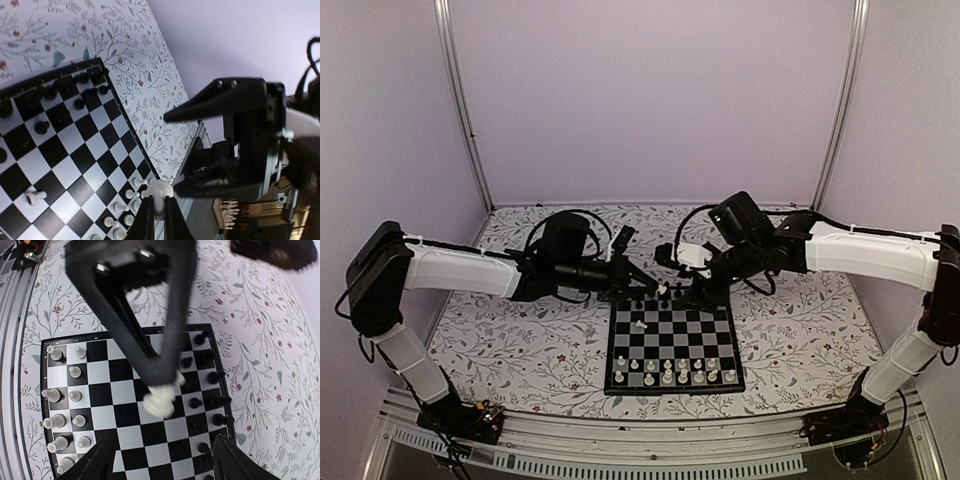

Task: Set up the chess pieces on the board
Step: Place the chess piece on the chessboard.

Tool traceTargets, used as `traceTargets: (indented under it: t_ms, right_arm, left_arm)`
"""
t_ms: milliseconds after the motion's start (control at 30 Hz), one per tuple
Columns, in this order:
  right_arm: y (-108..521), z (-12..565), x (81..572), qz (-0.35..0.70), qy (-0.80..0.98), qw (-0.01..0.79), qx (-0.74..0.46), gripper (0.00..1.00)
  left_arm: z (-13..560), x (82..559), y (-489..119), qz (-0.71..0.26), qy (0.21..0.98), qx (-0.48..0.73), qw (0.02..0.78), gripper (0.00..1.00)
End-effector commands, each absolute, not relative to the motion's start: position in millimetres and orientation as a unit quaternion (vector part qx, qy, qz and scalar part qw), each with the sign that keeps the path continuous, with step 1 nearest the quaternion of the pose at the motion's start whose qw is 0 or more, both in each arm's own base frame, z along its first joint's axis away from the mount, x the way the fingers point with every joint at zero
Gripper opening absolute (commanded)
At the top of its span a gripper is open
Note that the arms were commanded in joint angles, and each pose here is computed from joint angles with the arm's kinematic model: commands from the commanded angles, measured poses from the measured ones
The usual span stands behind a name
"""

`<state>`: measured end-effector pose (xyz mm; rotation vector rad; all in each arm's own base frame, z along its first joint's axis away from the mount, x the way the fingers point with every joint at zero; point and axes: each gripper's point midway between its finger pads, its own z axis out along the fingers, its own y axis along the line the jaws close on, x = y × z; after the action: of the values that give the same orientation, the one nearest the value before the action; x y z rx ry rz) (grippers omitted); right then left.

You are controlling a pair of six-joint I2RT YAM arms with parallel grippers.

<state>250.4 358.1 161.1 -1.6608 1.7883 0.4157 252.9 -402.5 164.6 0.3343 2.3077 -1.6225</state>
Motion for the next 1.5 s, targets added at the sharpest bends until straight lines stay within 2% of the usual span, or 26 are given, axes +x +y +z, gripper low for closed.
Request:
traceTargets:
  t_ms: [0, 167, 267, 400, 633, 900, 1467]
  right_arm:
    - [319, 216, 268, 0.216, 0.675, 0.392, -0.587, 0.74]
    - [276, 219, 297, 0.225, 0.695, 0.434, -0.528, 0.76]
    - [261, 199, 307, 0.189, 0.716, 0.435, -0.513, 0.76]
    - [255, 191, 312, 0.176, 0.724, 0.433, -0.508, 0.76]
    - [257, 178, 310, 0.181, 0.726, 0.418, -0.515, 0.76]
    - [257, 172, 309, 0.182, 0.727, 0.41, -0.52, 0.76]
    - [258, 164, 308, 0.186, 0.729, 0.398, -0.524, 0.76]
  left_arm:
    - [186, 248, -380, -0.424, 0.843, 0.218, 0.248, 0.0]
    - [171, 224, -354, -0.258, 0.853, 0.335, 0.305, 0.0]
    - [150, 189, -346, -0.188, 0.84, 0.418, 0.292, 0.0]
    - [131, 159, -347, -0.176, 0.832, 0.46, 0.257, 0.0]
    - [97, 135, -355, -0.157, 0.828, 0.496, 0.21, 0.0]
    - [72, 128, -362, -0.128, 0.824, 0.518, 0.188, 0.0]
    - [60, 127, -374, -0.118, 0.818, 0.532, 0.185, 0.0]
